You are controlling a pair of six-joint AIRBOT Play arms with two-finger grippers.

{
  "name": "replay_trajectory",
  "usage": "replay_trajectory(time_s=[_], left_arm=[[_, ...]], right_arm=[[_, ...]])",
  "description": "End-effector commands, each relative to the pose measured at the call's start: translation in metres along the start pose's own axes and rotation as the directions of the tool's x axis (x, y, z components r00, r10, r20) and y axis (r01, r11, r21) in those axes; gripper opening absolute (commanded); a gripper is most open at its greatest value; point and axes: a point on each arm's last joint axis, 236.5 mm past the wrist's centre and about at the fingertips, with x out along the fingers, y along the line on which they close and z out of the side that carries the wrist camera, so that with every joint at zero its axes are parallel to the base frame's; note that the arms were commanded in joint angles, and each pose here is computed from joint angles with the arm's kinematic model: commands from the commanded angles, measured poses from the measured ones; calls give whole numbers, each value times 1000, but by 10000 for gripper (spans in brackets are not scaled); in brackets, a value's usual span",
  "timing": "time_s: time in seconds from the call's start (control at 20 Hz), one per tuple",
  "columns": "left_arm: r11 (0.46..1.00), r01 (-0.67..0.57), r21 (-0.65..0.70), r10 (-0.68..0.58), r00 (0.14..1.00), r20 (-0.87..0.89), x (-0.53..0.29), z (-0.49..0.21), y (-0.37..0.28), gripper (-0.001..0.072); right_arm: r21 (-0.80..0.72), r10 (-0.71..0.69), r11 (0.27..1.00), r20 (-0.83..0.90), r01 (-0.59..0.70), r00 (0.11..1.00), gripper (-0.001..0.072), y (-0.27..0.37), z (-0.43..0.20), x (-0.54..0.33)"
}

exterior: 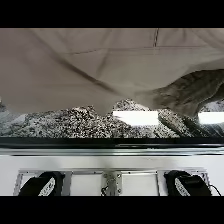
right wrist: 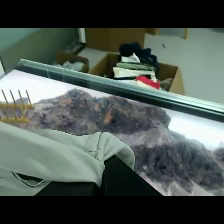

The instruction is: Fold the clothes and pants, and hang the long-sleeved shirts on hangers.

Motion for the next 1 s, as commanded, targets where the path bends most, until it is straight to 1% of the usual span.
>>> replay_trajectory(time_s=[0.0, 0.1, 0.15, 0.2, 0.3, 0.4, 0.5, 0.55, 0.65, 0.75, 0.85, 0.95], left_arm=[[996, -87, 35, 79, 981, 177, -27, 31, -7, 11], [994, -110, 14, 105, 974, 201, -28, 31, 5, 11], [993, -121, 3, 118, 974, 195, -24, 27, 14, 11], [991, -130, -13, 130, 975, 178, -18, 22, 27, 11], [986, -154, -63, 161, 979, 128, 2, 7, 64, 11], [973, -190, -132, 199, 979, 53, 27, -20, 115, 11], [948, -241, -208, 240, 970, -28, 52, -55, 175, 11], [931, -269, -247, 259, 963, -73, 64, -78, 206, 11], [893, -320, -315, 282, 946, -161, 89, -130, 262, 11], [867, -373, -329, 317, 924, -214, 114, -184, 315, 11], [831, -435, -346, 371, 898, -237, 133, -234, 361, 11], [818, -477, -322, 408, 875, -260, 149, -278, 394, 11]], right_arm=[[31, 84, 996, 59, -86, 995, 18, 26, 16, -15], [62, 90, 994, 51, -93, 995, 19, 26, 15, -12], [112, 92, 989, 30, -95, 995, 19, 24, 10, -7], [165, 96, 982, -9, -93, 995, 18, 22, 2, 0], [283, 116, 957, -162, -66, 980, 18, 16, -33, 22], [351, 150, 936, -354, -17, 923, 18, 6, -83, 51], [398, 181, 916, -517, 48, 837, 19, -10, -140, 87], [401, 193, 913, -585, 74, 788, 19, -20, -172, 108], [379, 152, 908, -692, 176, 706, 19, -55, -231, 149], [324, 68, 910, -734, 260, 676, 19, -98, -276, 197], [322, 20, 896, -717, 305, 697, 19, -128, -305, 246], [332, -19, 883, -682, 333, 731, 20, -150, -328, 286]])
